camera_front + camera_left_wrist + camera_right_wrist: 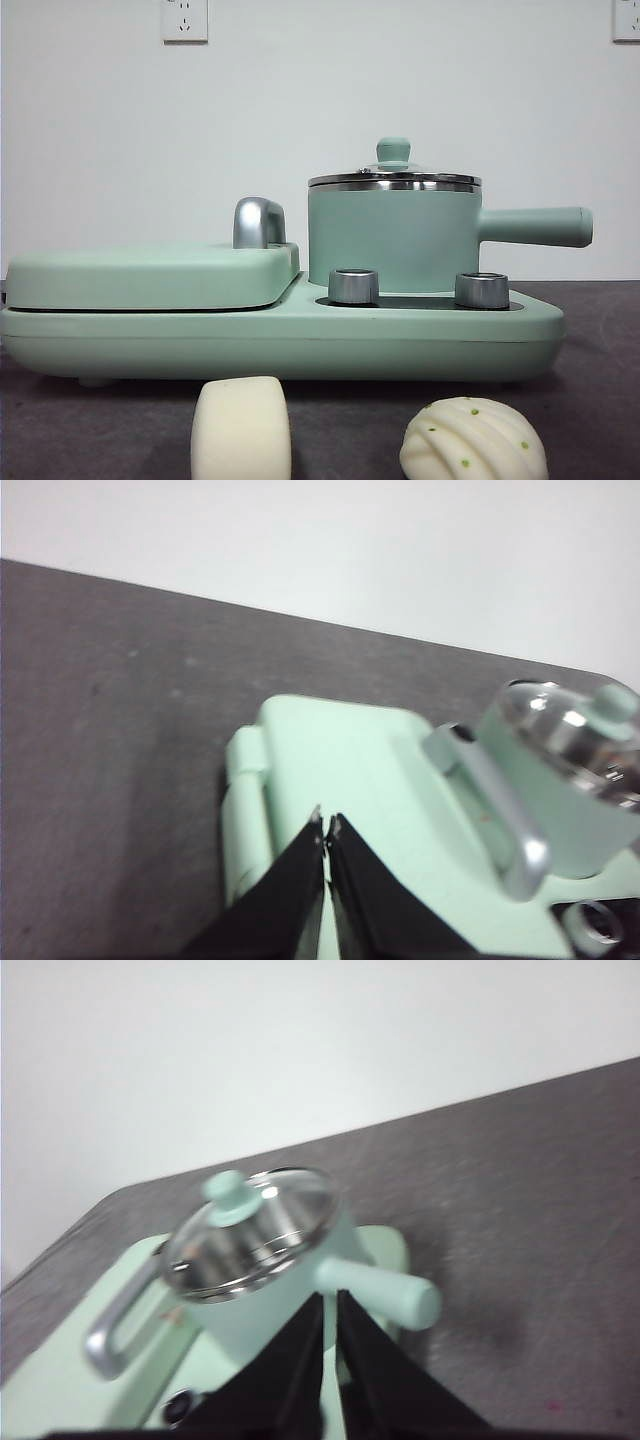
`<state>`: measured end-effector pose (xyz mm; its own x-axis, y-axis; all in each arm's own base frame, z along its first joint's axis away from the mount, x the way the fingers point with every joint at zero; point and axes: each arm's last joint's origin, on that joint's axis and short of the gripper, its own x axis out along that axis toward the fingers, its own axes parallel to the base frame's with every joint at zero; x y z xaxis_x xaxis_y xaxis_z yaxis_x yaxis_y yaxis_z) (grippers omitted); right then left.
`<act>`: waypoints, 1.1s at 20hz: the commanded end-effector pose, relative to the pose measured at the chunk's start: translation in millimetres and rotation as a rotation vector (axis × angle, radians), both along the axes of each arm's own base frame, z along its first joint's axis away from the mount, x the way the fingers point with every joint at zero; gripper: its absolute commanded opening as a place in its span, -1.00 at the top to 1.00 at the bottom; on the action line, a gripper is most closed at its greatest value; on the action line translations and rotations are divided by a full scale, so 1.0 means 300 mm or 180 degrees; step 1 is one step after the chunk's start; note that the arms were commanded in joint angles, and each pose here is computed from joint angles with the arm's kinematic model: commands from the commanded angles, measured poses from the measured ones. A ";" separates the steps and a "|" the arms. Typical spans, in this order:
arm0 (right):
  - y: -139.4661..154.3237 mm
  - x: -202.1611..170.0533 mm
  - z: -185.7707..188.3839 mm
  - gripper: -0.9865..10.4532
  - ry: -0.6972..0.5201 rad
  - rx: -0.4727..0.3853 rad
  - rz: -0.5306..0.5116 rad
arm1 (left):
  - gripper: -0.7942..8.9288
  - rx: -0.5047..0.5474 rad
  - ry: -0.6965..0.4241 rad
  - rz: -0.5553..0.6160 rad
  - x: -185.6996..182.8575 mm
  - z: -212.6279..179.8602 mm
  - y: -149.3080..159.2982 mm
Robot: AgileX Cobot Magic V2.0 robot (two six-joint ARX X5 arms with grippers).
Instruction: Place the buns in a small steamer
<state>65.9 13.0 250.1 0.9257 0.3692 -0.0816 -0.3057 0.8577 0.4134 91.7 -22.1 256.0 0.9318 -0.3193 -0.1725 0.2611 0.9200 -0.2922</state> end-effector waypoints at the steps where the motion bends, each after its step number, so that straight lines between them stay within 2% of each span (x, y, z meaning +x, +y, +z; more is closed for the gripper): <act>1: 0.004 -0.019 0.076 0.79 0.0068 0.0004 0.0171 | 0.82 0.0027 0.0017 -0.0155 0.018 0.091 -0.013; 7: 0.016 -0.025 0.207 0.79 0.0171 -0.0281 0.0647 | 0.82 0.0091 0.0242 -0.0758 0.086 0.216 -0.056; 15: 0.029 -0.002 0.316 0.79 0.0308 -0.0735 0.1239 | 0.82 0.0207 0.0597 -0.1722 0.165 0.296 -0.114; 18: 0.031 0.010 0.325 0.79 0.0306 -0.0780 0.1335 | 0.82 0.0176 0.0618 -0.2078 0.181 0.300 -0.134; 22: 0.032 0.018 0.323 0.79 0.0312 -0.0808 0.1348 | 0.82 0.0221 0.0622 -0.2153 0.191 0.293 -0.142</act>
